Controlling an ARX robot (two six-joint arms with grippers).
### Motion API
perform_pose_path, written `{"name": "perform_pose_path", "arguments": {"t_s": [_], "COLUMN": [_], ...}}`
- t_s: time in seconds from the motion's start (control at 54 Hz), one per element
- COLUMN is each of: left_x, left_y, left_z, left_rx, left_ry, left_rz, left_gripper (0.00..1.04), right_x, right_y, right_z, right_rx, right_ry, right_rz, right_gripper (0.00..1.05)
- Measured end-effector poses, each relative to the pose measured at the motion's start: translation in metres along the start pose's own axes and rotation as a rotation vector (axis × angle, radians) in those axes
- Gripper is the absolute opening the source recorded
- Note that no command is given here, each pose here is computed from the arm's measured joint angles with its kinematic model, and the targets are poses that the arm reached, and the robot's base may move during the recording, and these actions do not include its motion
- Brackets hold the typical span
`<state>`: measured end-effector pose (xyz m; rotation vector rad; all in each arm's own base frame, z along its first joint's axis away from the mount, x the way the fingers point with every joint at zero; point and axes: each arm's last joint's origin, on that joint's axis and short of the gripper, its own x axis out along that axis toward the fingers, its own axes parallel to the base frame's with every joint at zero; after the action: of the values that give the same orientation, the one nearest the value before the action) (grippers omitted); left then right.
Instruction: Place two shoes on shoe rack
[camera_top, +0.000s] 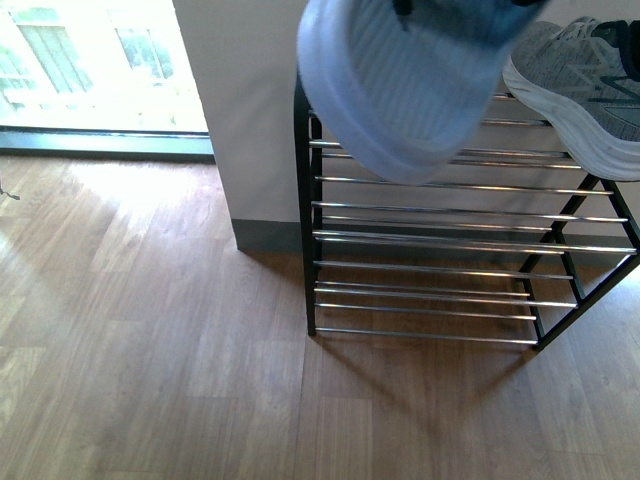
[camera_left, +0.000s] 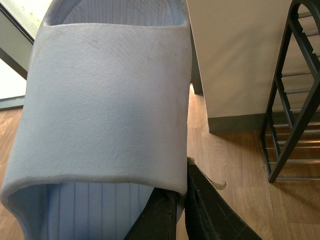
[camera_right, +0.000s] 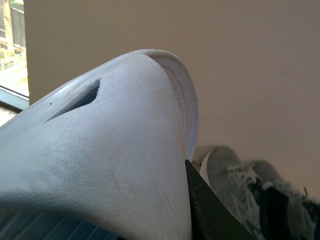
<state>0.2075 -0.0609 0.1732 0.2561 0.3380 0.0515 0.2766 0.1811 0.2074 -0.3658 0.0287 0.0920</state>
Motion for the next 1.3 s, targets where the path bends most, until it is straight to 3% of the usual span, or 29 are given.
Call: {"name": "perform_pose_path", "arguments": {"t_s": [0.204, 0.334, 0.723, 0.908, 1.297], "left_x": [0.000, 0.000, 0.000, 0.000, 0.000], "left_y": [0.000, 0.000, 0.000, 0.000, 0.000], "left_z": [0.000, 0.000, 0.000, 0.000, 0.000], "left_rx": [0.000, 0.000, 0.000, 0.000, 0.000], "left_ry": [0.000, 0.000, 0.000, 0.000, 0.000], "left_rz": [0.000, 0.000, 0.000, 0.000, 0.000], "left_gripper": [0.02, 0.02, 0.02, 0.02, 0.02], "right_x": [0.027, 0.046, 0.099, 0.114, 0.156], "right_y": [0.037, 0.044, -0.011, -0.024, -0.019], "right_z": [-0.021, -0.038, -0.064, -0.075, -0.091], "right_rx": [-0.263, -0.436, -0.770, -0.865, -0.873], "right_ry": [-0.085, -0.067, 0.068, 0.117, 0.226], "right_rz": [0.022, 0.022, -0.055, -0.016, 0.057], "right_gripper": [0.02, 0.02, 0.02, 0.02, 0.02]}}
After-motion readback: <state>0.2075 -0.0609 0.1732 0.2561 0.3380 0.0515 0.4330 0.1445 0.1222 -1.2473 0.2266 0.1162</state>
